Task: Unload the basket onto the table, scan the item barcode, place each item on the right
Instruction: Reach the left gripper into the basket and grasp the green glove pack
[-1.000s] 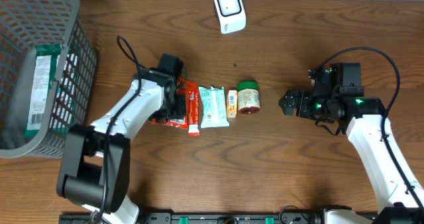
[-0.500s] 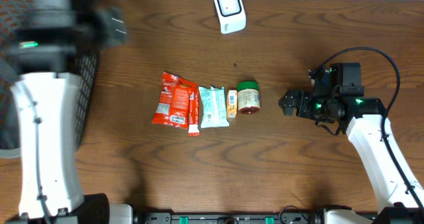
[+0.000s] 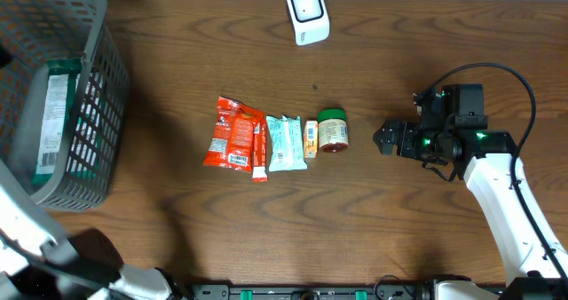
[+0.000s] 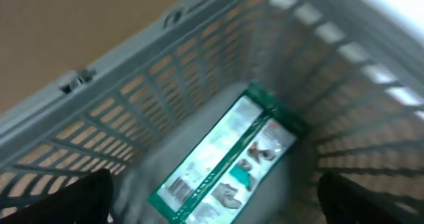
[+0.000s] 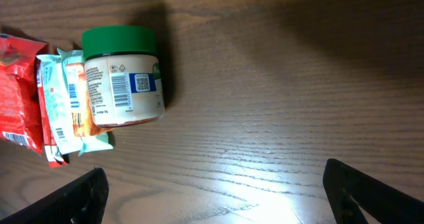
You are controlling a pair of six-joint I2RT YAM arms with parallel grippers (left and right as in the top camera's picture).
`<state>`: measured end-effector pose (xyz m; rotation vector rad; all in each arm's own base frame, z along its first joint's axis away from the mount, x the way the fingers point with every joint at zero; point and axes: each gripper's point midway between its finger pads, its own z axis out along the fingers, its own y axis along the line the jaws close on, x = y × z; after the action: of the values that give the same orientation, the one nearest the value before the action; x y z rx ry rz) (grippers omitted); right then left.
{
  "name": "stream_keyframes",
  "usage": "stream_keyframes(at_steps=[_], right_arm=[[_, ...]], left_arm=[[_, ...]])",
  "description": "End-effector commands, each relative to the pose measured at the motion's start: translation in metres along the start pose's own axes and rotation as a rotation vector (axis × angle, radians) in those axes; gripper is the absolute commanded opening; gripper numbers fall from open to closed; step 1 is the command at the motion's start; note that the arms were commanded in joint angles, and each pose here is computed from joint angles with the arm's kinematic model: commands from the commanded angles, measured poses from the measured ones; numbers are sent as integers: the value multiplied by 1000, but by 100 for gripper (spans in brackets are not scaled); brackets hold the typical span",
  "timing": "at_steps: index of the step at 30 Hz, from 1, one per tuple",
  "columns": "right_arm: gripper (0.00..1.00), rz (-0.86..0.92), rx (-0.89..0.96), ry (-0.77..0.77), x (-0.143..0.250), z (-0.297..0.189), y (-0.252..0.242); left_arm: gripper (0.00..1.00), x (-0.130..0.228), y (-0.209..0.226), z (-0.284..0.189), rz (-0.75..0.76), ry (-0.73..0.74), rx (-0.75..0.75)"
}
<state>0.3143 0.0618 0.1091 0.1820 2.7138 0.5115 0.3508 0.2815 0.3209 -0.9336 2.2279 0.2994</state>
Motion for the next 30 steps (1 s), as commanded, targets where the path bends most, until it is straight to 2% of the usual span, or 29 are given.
stream_keyframes(at_steps=[1,7,13,22,30], right_arm=[[99,-9,-14,-7,-3,-2,6],[99,-9,-14,-7,-3,-2,6],[99,-9,-14,-7,-3,-2,6],[99,-9,-14,-7,-3,-2,6],[99,-9,-14,-7,-3,-2,6]], left_arm=[[98,27,6,50,11,140,-20],[98,67,-12,104,76,318,81],[99,99,-9,150,142,437,86],[98,136,-7,205,218,535,103],[98,160,-6,240,219,583,104]])
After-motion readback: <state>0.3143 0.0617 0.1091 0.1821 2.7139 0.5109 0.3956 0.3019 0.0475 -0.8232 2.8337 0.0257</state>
